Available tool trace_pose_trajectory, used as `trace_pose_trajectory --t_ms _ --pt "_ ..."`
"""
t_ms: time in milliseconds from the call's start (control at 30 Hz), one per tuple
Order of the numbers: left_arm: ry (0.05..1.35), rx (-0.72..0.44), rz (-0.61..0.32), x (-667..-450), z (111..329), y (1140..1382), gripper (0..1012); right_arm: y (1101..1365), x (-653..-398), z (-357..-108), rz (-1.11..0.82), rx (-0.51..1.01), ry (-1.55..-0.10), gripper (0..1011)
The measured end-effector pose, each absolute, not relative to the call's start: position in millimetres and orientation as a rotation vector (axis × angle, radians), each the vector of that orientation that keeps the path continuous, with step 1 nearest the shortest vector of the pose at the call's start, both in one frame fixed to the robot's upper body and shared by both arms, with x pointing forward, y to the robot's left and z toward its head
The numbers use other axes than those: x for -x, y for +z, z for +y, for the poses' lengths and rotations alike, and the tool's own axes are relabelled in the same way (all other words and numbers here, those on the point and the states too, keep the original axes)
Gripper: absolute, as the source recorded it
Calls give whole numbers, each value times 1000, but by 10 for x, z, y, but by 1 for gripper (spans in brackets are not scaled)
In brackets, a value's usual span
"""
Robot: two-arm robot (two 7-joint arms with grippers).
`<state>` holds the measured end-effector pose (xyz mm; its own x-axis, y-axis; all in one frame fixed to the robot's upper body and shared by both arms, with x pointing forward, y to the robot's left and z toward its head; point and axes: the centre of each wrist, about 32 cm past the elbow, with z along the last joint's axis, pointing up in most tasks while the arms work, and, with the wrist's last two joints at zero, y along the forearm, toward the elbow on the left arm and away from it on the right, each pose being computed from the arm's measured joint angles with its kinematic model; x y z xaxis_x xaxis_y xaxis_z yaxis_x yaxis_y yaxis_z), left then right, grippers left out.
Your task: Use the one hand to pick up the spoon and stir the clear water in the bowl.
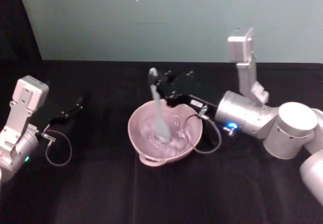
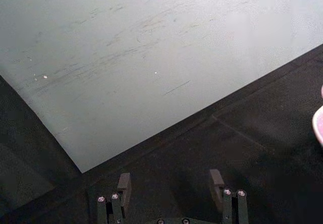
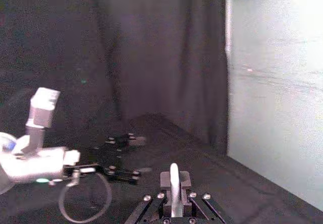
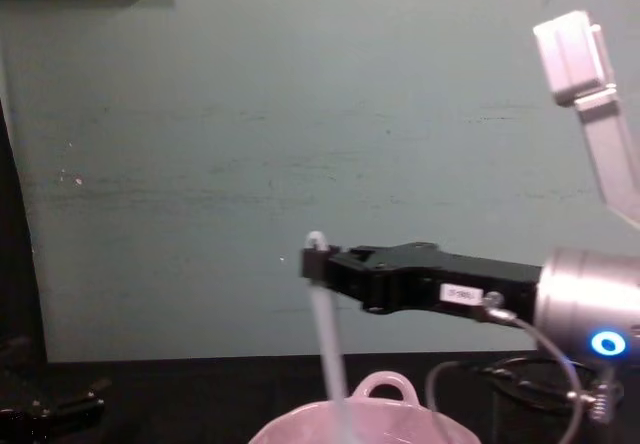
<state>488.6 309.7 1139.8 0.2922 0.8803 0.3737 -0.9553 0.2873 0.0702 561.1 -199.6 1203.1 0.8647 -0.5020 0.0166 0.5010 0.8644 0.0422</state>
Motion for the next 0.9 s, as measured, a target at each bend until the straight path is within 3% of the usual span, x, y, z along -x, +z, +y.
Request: trace_pose_trajectory --t_ms 233,467,900 --pt "1248 -304 -285 -4886 3097 11398 1011 12048 -5632 -1756 -25 -43 -457 110" --pt "1248 -304 -285 -4886 3097 11398 1011 12054 -5772 -1695 -28 -51 -465 110" --pt "1248 -304 -285 -4886 3097 11398 1011 12002 -5979 -2009 -35 -84 -580 110"
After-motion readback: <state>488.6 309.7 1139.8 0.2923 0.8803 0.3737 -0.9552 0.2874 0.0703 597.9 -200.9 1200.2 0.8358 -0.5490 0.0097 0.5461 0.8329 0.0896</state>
